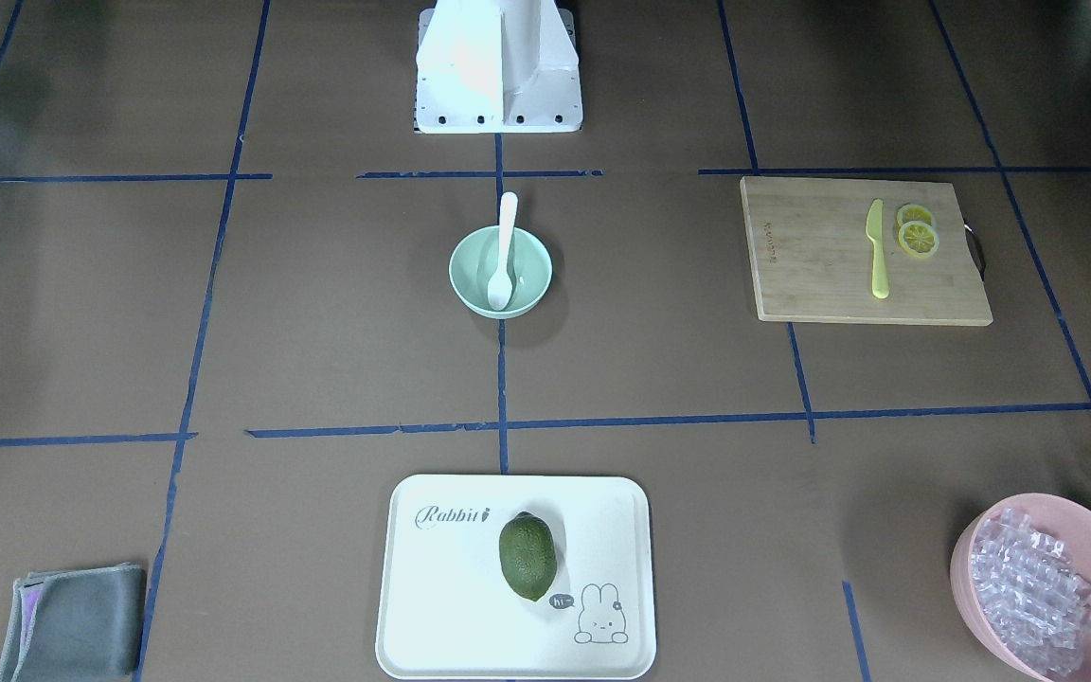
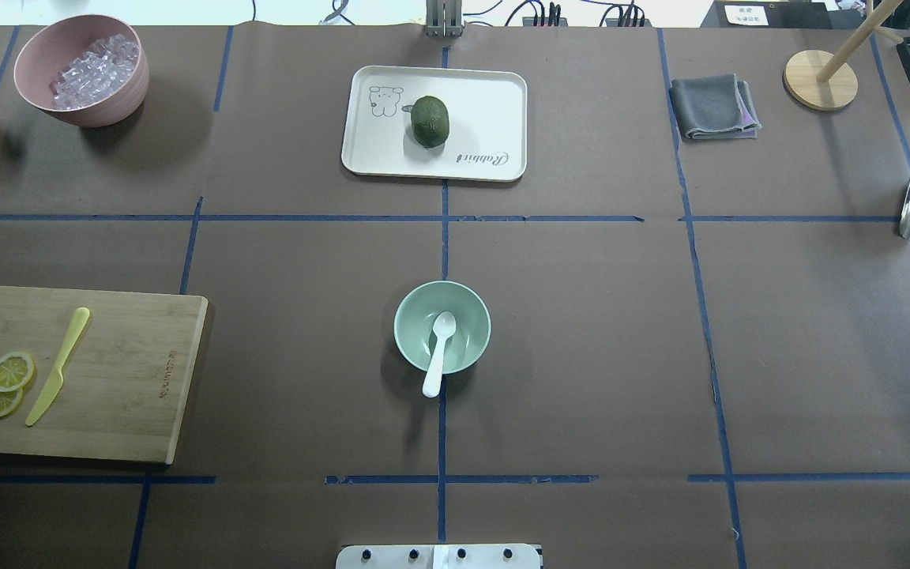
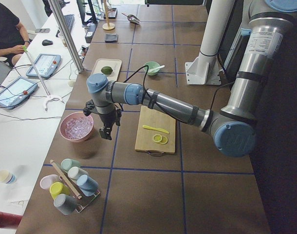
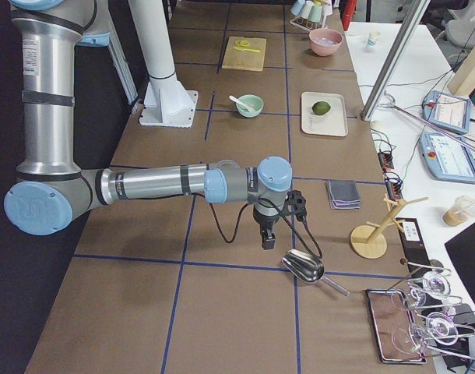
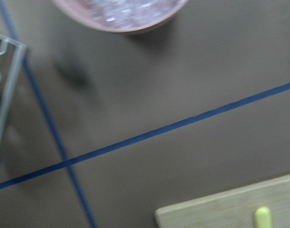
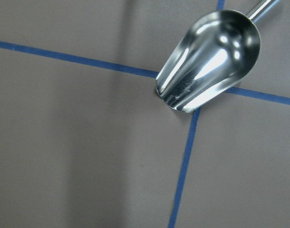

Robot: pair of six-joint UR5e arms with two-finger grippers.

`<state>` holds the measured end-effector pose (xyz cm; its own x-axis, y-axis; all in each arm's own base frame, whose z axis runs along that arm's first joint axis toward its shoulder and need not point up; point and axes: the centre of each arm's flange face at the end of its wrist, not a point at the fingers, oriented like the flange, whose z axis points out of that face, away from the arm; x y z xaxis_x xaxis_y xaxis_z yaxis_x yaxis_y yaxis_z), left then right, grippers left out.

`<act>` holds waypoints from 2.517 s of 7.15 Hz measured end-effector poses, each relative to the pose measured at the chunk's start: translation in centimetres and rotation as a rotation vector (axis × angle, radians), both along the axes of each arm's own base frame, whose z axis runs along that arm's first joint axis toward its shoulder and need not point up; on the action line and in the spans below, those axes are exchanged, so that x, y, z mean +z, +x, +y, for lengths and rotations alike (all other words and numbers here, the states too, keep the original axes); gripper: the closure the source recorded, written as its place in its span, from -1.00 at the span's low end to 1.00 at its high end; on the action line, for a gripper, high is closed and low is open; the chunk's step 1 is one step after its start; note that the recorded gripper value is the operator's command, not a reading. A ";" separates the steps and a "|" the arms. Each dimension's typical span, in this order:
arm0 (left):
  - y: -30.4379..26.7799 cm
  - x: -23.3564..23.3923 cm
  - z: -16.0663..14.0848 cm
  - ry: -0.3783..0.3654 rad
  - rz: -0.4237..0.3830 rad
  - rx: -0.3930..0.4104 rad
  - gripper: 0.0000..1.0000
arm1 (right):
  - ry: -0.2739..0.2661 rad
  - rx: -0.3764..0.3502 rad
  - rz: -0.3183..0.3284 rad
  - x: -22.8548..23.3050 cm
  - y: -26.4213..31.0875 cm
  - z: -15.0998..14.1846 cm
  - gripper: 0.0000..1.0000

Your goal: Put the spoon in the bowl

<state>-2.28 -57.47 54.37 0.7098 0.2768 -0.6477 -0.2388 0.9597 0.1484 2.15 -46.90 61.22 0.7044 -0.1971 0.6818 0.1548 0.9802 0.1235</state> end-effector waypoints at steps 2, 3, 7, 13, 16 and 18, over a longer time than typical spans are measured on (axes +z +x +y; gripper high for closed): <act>-7.1 7.3 1.7 -0.126 0.026 -0.087 -1.00 | 0.002 -0.023 0.003 1.7 1.1 0.3 -1.00; -8.6 9.8 3.3 -0.162 0.031 -0.112 -1.00 | -0.001 -0.027 0.003 1.8 1.1 0.2 -1.00; -8.9 9.6 4.7 -0.237 0.026 -0.223 -1.00 | -0.019 -0.029 0.001 1.4 1.1 0.0 -1.00; -4.3 9.2 9.5 -0.227 0.013 -0.156 -1.00 | -0.035 -0.017 0.002 1.2 1.1 -0.2 -1.00; -4.1 10.9 10.7 -0.209 0.015 -0.151 -1.00 | -0.038 -0.016 0.002 1.4 1.1 -0.2 -1.00; -4.1 10.7 10.7 -0.204 0.016 -0.153 -1.00 | -0.041 -0.017 0.004 1.7 1.0 -0.2 -1.00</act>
